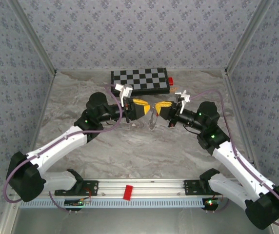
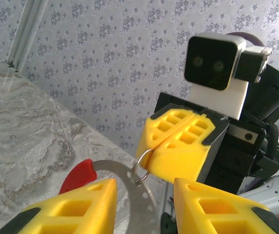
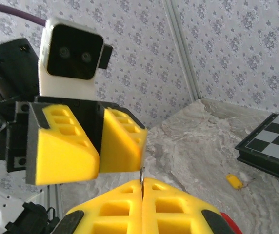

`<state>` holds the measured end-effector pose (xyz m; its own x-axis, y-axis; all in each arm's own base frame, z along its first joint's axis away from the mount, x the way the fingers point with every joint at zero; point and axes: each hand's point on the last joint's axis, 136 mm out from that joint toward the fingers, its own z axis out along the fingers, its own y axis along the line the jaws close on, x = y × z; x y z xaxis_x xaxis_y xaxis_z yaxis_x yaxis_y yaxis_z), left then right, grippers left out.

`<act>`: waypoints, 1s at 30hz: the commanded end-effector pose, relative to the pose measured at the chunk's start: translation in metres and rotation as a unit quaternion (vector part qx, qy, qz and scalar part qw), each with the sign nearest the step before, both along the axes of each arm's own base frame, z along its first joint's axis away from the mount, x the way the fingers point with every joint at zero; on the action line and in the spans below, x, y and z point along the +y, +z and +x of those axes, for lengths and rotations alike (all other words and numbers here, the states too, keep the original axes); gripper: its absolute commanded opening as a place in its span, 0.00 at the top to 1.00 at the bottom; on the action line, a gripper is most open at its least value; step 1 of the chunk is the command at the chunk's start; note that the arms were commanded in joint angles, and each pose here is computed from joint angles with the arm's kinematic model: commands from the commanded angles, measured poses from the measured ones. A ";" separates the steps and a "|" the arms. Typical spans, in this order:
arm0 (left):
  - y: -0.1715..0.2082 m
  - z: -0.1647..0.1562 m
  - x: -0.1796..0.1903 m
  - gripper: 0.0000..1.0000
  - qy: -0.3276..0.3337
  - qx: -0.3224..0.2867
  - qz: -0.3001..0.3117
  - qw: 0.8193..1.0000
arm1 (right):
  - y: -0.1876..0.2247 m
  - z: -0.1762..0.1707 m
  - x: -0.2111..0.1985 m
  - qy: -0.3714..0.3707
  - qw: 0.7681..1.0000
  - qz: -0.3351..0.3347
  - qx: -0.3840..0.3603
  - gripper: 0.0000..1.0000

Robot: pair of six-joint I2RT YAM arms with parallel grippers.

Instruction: Put the keys on the keyring

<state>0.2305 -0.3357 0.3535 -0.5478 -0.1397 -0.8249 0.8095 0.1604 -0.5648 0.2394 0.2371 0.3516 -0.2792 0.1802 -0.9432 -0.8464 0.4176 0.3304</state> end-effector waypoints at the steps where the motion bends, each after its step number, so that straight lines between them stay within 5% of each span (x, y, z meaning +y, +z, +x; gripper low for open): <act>1: 0.016 -0.003 -0.001 0.64 -0.018 -0.015 -0.022 0.999 | 0.015 -0.006 0.002 0.033 0.999 0.029 -0.014 1.00; 30: 0.039 -0.003 0.002 0.68 -0.047 -0.018 -0.058 0.997 | 0.014 0.001 0.014 0.108 0.993 0.053 0.003 1.00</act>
<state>0.2305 -0.3360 0.3614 -0.5806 -0.1438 -0.8014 0.8016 0.0719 -0.5936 0.2437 0.2509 0.3612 -0.3494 0.2183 -0.9112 -0.8960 0.2068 0.3931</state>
